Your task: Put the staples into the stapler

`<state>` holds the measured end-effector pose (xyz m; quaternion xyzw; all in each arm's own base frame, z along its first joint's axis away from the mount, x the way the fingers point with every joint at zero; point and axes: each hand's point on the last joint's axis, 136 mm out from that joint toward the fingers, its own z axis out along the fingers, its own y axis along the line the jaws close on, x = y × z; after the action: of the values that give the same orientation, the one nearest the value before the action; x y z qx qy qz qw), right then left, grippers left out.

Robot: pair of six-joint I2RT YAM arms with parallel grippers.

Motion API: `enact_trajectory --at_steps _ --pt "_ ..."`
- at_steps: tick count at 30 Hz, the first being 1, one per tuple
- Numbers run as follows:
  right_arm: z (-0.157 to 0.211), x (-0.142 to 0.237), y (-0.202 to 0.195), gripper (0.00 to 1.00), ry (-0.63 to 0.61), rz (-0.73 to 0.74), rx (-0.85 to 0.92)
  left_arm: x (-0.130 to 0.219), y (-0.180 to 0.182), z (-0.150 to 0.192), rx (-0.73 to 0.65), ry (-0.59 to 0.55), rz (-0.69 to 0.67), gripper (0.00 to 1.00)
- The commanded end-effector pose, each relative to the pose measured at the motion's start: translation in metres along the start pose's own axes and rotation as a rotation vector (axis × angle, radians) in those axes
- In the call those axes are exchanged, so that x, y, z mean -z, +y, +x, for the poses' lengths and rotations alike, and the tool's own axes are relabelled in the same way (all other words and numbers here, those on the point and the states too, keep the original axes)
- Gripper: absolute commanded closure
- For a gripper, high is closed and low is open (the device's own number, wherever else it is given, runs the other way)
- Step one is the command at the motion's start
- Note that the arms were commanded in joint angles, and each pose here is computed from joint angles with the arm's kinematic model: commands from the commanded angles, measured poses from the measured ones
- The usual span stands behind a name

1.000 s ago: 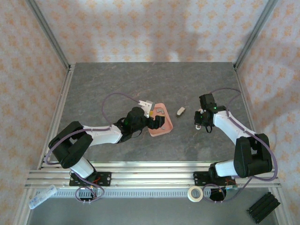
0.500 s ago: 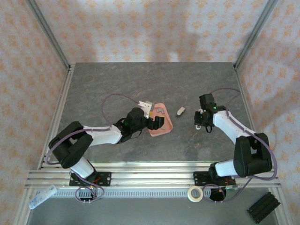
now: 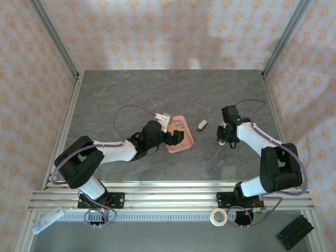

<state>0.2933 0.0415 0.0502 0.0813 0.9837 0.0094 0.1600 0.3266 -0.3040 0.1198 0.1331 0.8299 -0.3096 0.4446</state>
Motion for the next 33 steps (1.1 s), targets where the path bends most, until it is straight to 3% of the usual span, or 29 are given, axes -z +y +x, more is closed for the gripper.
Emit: enact_trajectory --at_steps 1,33 --pt "-0.016 0.005 -0.002 0.87 -0.044 0.017 -0.019 0.001 0.000 -0.006 -0.010 -0.036 -0.013 0.16" --pt "-0.015 -0.004 -0.004 0.87 -0.014 0.041 -0.025 0.003 0.001 -0.007 -0.020 -0.043 -0.017 0.16"
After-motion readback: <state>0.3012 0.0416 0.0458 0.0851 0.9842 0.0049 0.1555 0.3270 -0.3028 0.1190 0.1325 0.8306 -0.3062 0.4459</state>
